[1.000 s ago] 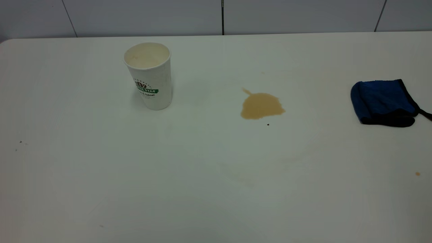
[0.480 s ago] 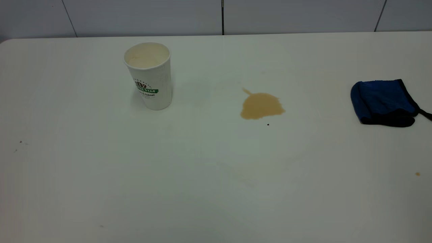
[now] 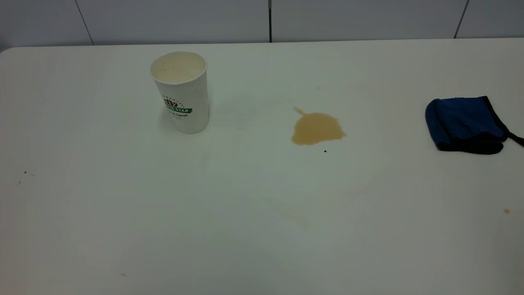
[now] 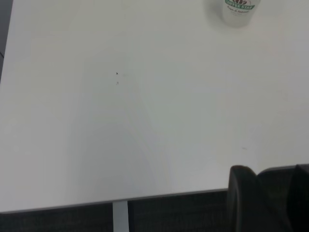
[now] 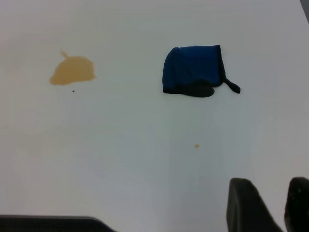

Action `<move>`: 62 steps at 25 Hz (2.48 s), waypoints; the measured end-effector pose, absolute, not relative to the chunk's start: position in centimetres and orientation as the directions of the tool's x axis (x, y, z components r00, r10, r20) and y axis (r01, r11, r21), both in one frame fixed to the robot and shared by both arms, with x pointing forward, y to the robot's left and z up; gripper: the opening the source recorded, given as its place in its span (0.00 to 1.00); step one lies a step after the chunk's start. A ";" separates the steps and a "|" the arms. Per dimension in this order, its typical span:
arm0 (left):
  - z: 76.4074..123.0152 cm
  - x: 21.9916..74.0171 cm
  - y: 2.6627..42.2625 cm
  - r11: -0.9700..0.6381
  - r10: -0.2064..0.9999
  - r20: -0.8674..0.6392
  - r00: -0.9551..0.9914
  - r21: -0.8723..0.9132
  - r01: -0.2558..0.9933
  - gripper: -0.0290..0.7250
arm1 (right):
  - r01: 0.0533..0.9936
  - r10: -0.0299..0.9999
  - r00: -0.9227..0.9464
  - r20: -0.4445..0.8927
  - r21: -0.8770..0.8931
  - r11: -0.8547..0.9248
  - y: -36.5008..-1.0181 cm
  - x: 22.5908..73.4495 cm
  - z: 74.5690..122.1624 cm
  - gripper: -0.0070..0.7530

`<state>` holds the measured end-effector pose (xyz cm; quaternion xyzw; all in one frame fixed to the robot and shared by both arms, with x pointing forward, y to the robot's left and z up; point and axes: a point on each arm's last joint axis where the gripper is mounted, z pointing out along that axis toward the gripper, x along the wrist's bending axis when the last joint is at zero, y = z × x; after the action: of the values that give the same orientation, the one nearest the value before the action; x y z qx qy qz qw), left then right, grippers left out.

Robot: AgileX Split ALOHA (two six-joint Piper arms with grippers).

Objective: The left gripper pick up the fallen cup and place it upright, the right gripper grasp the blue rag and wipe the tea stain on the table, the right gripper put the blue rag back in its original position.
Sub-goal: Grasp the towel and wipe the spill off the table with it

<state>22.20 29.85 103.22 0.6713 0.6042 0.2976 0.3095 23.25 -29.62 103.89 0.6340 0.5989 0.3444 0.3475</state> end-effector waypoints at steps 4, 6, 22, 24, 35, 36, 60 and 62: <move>103.2 22.2 29.9 -0.079 0.995 0.026 0.092 0.775 0.627 0.36 | 0.520 0.999 0.045 0.021 0.853 -0.041 -29.6 23.2 103.9 0.32; 103.2 22.2 29.9 -0.079 0.995 0.026 0.092 0.775 0.627 0.36 | 0.520 0.999 0.045 0.021 0.853 -0.041 -29.6 23.2 103.9 0.32; 103.2 22.2 29.9 -0.080 0.995 0.028 0.092 0.775 0.627 0.36 | 0.506 0.981 0.123 0.152 0.841 -0.194 -29.6 23.3 103.9 0.33; 103.2 22.2 29.9 -0.080 0.995 0.028 0.092 0.775 0.627 0.36 | 0.493 0.973 0.139 0.185 0.839 -0.230 -29.6 23.3 104.0 0.34; 103.2 22.2 29.9 -0.080 0.995 0.028 0.092 0.775 0.626 0.36 | 0.632 0.984 0.119 0.130 0.755 -0.176 -29.9 29.7 110.8 0.94; 103.2 22.2 29.9 -0.080 0.995 0.028 0.092 0.775 0.626 0.36 | 0.658 0.987 0.112 0.118 0.735 -0.163 -29.9 31.3 111.3 0.96; 103.2 22.2 29.9 -0.078 0.995 0.026 0.091 0.775 0.627 0.36 | 0.966 0.994 -0.104 0.029 0.242 0.094 -31.0 62.5 90.2 0.95; 103.2 22.2 29.9 -0.078 0.996 0.027 0.091 0.775 0.627 0.36 | 0.967 0.992 -0.124 0.028 0.227 0.115 -30.8 63.5 88.0 0.94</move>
<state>22.20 29.87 103.23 0.6708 0.6045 0.2984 0.3091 63.51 -30.81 88.04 0.6586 0.7436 0.0947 0.0651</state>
